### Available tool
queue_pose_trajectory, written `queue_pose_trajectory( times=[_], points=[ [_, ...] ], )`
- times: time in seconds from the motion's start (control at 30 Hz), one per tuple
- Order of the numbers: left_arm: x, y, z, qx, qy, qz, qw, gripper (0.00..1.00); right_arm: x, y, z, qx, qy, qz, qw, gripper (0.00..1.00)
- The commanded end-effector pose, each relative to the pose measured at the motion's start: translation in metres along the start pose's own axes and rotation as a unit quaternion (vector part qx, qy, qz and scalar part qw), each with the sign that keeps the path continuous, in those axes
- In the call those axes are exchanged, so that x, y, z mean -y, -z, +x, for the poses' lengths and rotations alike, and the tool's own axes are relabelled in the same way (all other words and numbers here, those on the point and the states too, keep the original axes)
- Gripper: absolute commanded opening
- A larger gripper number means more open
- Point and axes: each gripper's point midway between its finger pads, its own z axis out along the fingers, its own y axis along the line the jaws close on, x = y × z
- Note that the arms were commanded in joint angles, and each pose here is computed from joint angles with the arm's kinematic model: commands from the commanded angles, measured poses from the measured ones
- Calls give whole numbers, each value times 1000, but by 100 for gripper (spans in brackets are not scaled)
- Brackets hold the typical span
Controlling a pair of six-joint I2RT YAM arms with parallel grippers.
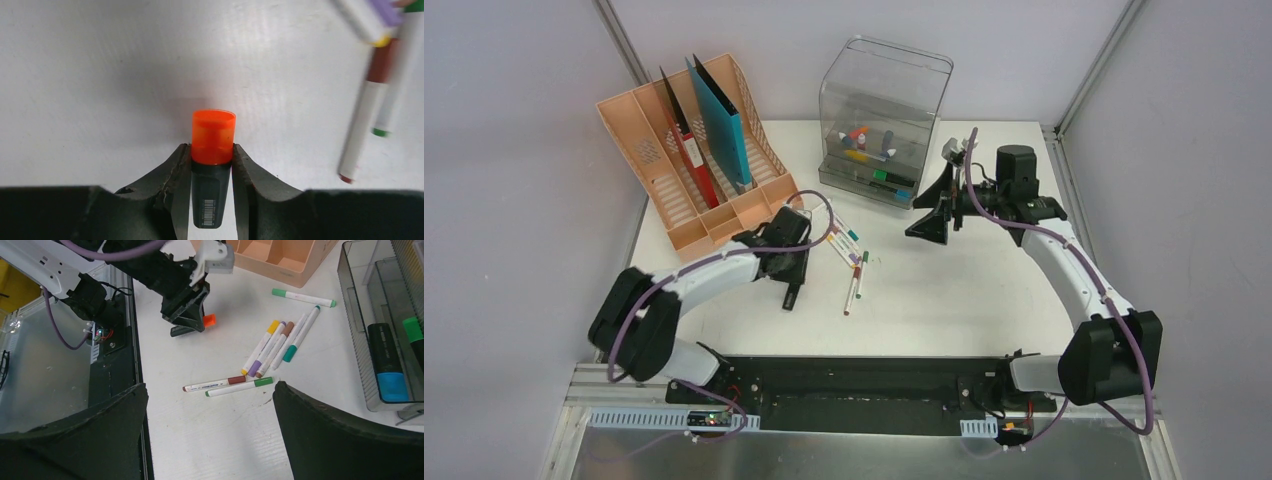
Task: Organize the desk
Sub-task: Pick up the stationery from the center of the board.
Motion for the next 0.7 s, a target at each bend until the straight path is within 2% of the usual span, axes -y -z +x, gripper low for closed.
queue_pose_trajectory(
  times=[0.0,0.2,0.27,0.33,0.4,0.67],
  points=[
    [45,47,-57,162,-22,144,976,0,-14,-8,-15,40,17,-38,998,100],
    [67,93,-89,289,4,233,928,0,-25,-32,-2,34,4,-75,997,100],
    [74,100,-95,323,39,268,907,0,-28,-41,4,25,3,-83,996,100],
    [79,107,-104,350,106,303,880,0,-30,-49,11,17,4,-85,996,100],
    [81,110,-112,356,161,325,861,0,-29,-56,16,11,1,-78,997,100],
    [95,100,-129,308,271,356,840,0,-5,-89,26,9,-39,12,999,99]
  ],
)
